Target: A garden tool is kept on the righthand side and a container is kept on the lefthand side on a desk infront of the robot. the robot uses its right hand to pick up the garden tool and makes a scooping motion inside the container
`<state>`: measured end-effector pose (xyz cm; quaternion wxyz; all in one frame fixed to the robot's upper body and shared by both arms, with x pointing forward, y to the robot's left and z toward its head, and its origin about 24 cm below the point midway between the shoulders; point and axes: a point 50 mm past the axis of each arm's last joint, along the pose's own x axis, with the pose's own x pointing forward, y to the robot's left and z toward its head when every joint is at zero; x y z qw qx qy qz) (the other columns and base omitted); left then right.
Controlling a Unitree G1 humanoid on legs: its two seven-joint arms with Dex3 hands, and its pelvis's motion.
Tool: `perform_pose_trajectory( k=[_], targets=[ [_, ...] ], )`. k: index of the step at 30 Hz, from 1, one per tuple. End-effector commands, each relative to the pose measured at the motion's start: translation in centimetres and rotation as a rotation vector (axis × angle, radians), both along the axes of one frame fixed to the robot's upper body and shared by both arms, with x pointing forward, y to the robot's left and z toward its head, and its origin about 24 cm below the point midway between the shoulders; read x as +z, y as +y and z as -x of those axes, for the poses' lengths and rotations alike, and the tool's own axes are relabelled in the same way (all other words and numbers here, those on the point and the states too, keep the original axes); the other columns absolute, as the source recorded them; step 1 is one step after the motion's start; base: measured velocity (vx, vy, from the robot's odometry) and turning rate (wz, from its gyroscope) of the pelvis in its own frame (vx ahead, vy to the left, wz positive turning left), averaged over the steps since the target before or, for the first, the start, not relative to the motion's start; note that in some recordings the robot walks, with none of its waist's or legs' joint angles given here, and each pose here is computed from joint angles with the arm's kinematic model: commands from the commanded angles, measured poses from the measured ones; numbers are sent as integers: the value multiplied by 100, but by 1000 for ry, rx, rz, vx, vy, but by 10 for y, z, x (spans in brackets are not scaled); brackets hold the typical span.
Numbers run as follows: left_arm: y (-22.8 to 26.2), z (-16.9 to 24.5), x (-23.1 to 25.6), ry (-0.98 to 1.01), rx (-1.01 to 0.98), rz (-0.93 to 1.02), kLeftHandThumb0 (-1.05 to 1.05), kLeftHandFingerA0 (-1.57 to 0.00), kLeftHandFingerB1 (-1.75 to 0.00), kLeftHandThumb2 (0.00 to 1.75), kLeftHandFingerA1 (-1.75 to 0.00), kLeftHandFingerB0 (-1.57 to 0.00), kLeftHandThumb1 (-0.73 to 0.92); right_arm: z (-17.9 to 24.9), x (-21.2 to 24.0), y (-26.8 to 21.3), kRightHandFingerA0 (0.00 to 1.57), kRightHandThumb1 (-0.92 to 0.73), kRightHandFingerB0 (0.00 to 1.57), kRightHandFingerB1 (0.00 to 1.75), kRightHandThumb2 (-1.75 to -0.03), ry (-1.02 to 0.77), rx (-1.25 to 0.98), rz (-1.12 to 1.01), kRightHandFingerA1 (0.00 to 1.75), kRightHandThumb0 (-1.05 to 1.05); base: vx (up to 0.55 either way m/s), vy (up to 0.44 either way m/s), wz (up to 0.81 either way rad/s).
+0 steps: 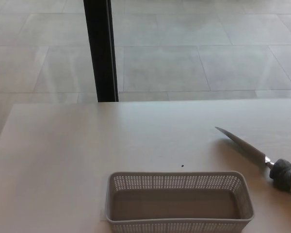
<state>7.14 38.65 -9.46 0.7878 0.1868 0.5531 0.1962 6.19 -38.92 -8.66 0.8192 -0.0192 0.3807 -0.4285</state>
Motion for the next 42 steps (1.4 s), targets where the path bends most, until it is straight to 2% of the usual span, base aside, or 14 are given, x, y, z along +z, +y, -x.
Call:
perform_pose_trajectory(
  k=[1,18,19,20,22,24,25,26,28,30,32,33,34,42],
  targets=[
    [6,-1,5,-36,46,14,-43,-64,-54,58,-67,-59,61,-1,33,-42,0,-69,0,11,-100,-406,-388,-73,19,-100,0,0,0],
    [5,6,2,4,57,9,-44,-66,-54,59,-70,-60,61,-130,258,-81,1,-66,8,22,-107,-892,96,345,34,-91,0,0,0],
    [4,7,1,14,42,2,-44,-66,-52,59,-66,-60,63,-140,275,-69,2,-81,7,33,-65,-902,167,395,52,-90,0,0,0],
    [4,7,1,24,36,2,-45,-66,-51,59,-66,-59,63,-149,292,-55,0,-67,12,37,-105,-906,234,448,51,-97,0,0,0],
    [3,7,0,22,40,5,-46,-66,-52,59,-67,-61,62,-155,302,-46,0,-79,9,39,-64,-920,296,477,58,-92,0,0,0],
    [3,8,-1,20,41,6,-45,-66,-51,59,-65,-60,62,-165,310,-31,0,-63,6,48,-103,-913,390,530,52,-89,0,0,0],
    [2,8,-1,17,43,7,-46,-65,-51,59,-65,-60,62,-175,314,-12,4,-37,0,52,-101,-903,520,584,57,-41,0,0,0],
    [2,8,-1,16,47,7,-46,-64,-50,59,-63,-59,62,-179,315,-4,4,-76,15,44,-63,-889,552,600,64,-87,0,0,0],
    [2,8,-1,17,56,10,-46,-66,-53,58,-68,-62,61,-186,317,13,3,-33,0,51,-98,-821,637,630,56,-41,0,0,0],
    [2,7,-1,12,53,10,-46,-66,-50,59,-63,-61,62,-198,313,39,0,-64,5,38,-101,-677,795,721,52,-92,0,0,0],
    [3,7,0,9,57,12,-47,-66,-50,59,-62,-61,62,-202,306,47,2,-63,9,28,-102,-575,866,761,44,-87,0,0,0],
    [3,8,0,14,49,13,-48,-67,-50,58,-64,-62,63,-206,295,52,0,-38,0,49,-101,-484,919,800,51,-39,0,0,0],
    [2,8,-1,22,46,12,-48,-69,-51,58,-67,-63,62,-210,282,56,2,-65,4,32,-106,-370,992,838,42,-85,0,0,0],
    [2,7,0,1,62,30,-49,-64,-52,59,-66,-60,62,-222,230,64,9,-71,10,20,-79,23,1167,909,32,-96,0,0,0]
  ],
)
